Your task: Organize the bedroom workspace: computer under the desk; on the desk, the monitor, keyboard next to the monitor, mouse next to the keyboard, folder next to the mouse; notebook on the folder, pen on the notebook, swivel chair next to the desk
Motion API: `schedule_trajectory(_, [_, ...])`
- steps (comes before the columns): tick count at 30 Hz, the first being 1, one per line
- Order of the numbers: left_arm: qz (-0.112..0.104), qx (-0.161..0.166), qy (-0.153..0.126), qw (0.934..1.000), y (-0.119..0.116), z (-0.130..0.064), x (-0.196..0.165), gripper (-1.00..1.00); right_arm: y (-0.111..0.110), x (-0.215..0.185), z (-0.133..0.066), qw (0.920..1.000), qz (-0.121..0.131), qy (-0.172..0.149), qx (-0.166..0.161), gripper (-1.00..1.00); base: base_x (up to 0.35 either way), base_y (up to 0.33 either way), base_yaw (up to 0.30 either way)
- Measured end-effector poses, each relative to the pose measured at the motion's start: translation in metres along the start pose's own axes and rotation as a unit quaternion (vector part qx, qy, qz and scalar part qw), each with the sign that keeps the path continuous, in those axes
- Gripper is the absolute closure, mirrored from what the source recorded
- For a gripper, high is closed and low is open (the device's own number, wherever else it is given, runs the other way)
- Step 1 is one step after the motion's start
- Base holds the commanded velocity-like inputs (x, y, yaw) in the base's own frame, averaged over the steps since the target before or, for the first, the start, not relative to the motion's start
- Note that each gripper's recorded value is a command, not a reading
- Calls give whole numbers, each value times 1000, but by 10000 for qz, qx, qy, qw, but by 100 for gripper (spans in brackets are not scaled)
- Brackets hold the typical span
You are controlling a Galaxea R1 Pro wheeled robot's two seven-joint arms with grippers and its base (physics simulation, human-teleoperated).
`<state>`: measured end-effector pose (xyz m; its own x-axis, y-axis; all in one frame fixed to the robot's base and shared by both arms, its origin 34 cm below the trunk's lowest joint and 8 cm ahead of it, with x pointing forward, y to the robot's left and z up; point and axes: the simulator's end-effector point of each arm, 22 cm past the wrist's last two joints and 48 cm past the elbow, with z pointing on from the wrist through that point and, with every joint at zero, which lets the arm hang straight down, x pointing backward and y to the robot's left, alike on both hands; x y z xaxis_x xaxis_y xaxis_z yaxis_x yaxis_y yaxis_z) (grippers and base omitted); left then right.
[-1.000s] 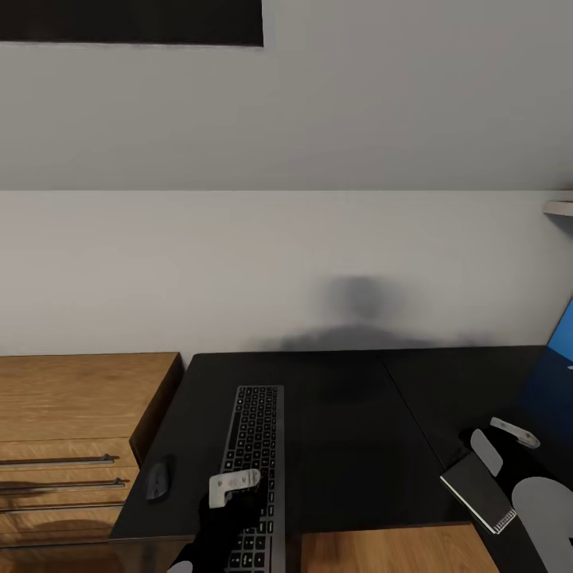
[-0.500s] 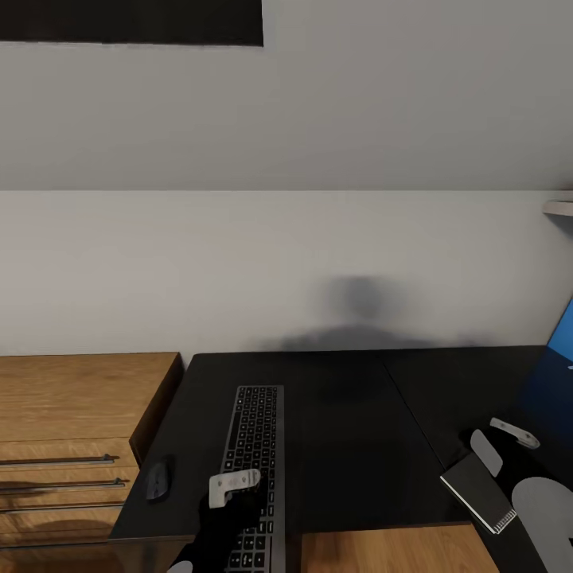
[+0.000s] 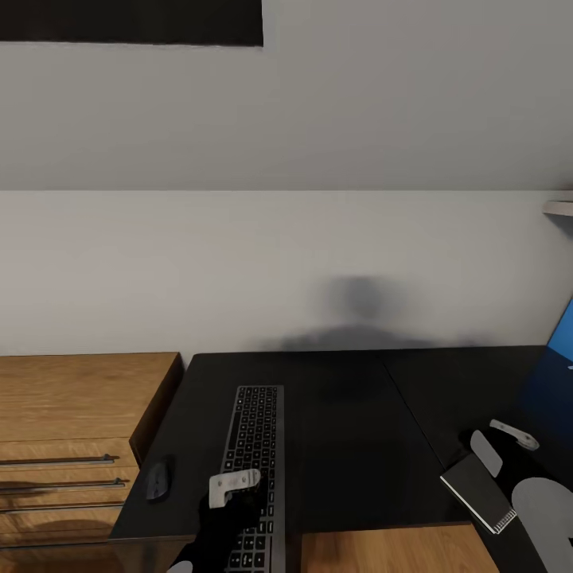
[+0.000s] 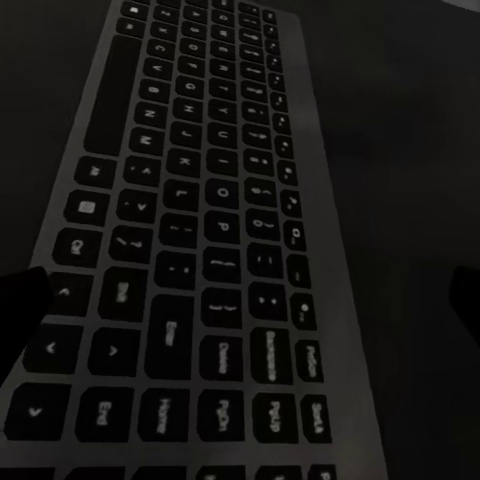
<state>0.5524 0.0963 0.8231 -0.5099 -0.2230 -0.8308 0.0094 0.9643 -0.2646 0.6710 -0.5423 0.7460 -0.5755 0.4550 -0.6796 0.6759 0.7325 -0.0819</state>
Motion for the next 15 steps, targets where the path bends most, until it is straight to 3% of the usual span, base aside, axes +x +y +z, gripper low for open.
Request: schedule_trajectory(15, [0,0,0,10000,0,0,0,-100,1,8,0,9998,-73,157,-7,-100,0,0,0])
